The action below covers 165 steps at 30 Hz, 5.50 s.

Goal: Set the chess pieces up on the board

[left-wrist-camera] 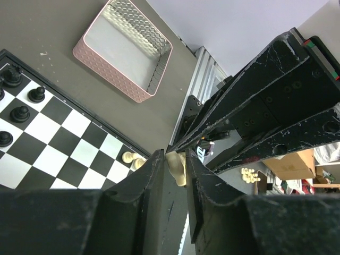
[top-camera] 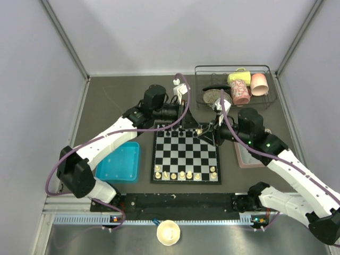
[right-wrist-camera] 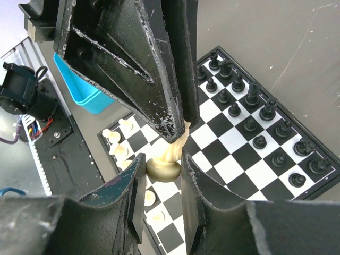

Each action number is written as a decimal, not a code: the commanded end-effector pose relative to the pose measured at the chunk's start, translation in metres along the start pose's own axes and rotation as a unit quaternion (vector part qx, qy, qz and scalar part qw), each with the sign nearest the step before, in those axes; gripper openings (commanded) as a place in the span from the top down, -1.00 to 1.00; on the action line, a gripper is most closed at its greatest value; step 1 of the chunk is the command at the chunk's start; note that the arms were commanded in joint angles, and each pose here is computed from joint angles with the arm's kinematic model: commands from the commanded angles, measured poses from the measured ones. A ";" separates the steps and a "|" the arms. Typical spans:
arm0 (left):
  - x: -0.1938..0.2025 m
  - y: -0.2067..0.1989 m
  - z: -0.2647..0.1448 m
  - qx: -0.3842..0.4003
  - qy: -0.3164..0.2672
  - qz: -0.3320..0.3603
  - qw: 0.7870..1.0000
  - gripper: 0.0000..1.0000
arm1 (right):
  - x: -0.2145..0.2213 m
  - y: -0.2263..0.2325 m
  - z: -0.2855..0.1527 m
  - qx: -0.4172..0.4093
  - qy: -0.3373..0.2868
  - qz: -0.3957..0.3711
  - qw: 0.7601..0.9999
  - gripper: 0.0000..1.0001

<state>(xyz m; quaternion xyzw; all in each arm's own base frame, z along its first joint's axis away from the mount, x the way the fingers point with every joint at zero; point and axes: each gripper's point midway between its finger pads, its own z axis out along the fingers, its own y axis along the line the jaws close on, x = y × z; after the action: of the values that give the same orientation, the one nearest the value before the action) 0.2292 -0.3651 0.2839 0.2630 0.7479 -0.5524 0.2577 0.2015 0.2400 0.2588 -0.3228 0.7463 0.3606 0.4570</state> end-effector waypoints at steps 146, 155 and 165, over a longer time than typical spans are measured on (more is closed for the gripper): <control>0.171 0.009 0.082 -0.033 0.088 0.410 0.907 1.00 | -0.007 -0.123 -0.110 0.419 -0.105 0.161 0.887 -0.47; 0.182 0.026 0.085 -0.056 0.106 0.417 0.901 1.00 | -0.005 -0.124 -0.109 0.421 -0.101 0.162 0.887 -0.47; 0.194 0.035 0.090 -0.062 0.121 0.419 0.898 1.00 | -0.002 -0.125 -0.107 0.421 -0.096 0.163 0.887 -0.47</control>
<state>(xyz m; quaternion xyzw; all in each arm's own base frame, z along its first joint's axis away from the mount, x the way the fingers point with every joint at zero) 0.1186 -0.4144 0.1012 0.6005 0.6388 -0.3090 0.3686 0.2542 0.0826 0.2625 0.0601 0.8269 0.1041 0.5494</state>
